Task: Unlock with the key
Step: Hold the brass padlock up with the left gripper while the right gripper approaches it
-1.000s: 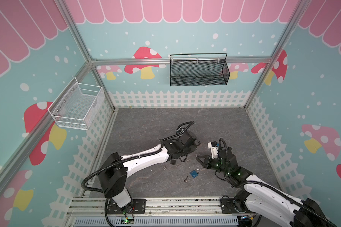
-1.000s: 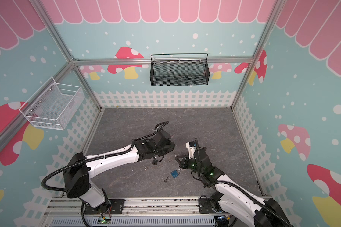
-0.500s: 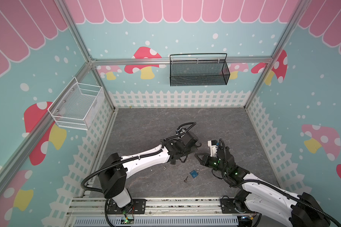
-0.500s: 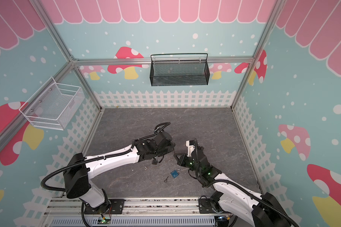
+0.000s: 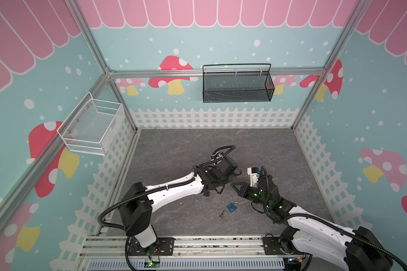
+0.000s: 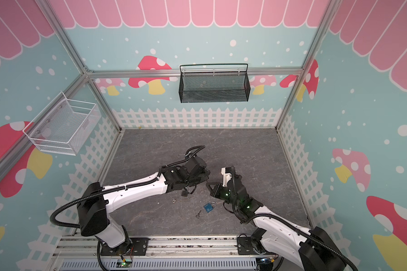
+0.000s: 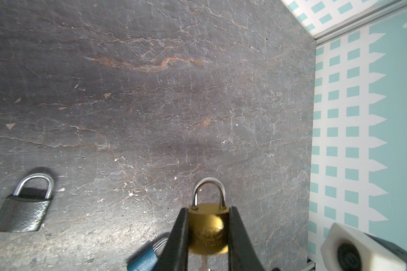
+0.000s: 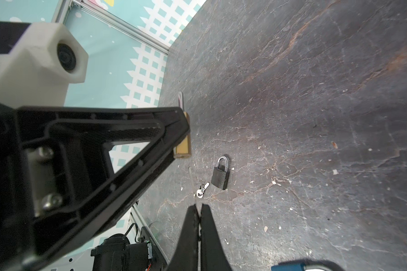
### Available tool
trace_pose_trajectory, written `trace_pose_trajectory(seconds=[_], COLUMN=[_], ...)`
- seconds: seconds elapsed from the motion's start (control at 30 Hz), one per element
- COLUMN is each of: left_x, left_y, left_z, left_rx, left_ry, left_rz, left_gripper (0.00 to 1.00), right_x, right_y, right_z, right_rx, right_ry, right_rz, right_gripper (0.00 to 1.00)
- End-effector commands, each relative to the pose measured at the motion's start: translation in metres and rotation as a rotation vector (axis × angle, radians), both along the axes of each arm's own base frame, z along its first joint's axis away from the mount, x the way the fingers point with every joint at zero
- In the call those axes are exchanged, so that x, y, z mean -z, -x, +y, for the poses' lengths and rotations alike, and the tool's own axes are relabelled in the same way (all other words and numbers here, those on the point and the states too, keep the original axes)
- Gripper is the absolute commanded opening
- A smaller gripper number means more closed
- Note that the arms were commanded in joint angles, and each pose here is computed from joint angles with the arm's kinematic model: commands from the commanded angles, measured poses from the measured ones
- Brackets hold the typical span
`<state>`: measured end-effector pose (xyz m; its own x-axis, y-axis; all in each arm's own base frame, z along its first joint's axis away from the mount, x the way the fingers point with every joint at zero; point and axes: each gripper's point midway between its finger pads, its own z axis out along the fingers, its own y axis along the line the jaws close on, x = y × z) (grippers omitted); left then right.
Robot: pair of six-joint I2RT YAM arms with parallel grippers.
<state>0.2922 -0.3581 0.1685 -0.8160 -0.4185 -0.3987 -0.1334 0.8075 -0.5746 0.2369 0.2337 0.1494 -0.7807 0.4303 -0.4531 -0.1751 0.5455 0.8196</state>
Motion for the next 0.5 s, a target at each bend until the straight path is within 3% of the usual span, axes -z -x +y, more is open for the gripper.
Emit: trace_pose_trajectory(seconds=[0.0, 0.47], left_x=[-0.0063, -0.0088], left_y=[-0.0036, -0.0019], left_z=[-0.0025, -0.0025], left_rx=[-0.009, -0.007], left_ry=[-0.012, -0.02], left_rz=[-0.025, -0.035], left_gripper=[0.0, 0.0], right_x=[-0.0184, -0.0201], right_y=[-0.007, -0.0089], right_z=[0.0037, 0.0076], right_rx=[0.026, 0.022], right_ry=[-0.048, -0.066], right_rz=[-0.021, -0.009], right_gripper=[0.0, 0.0])
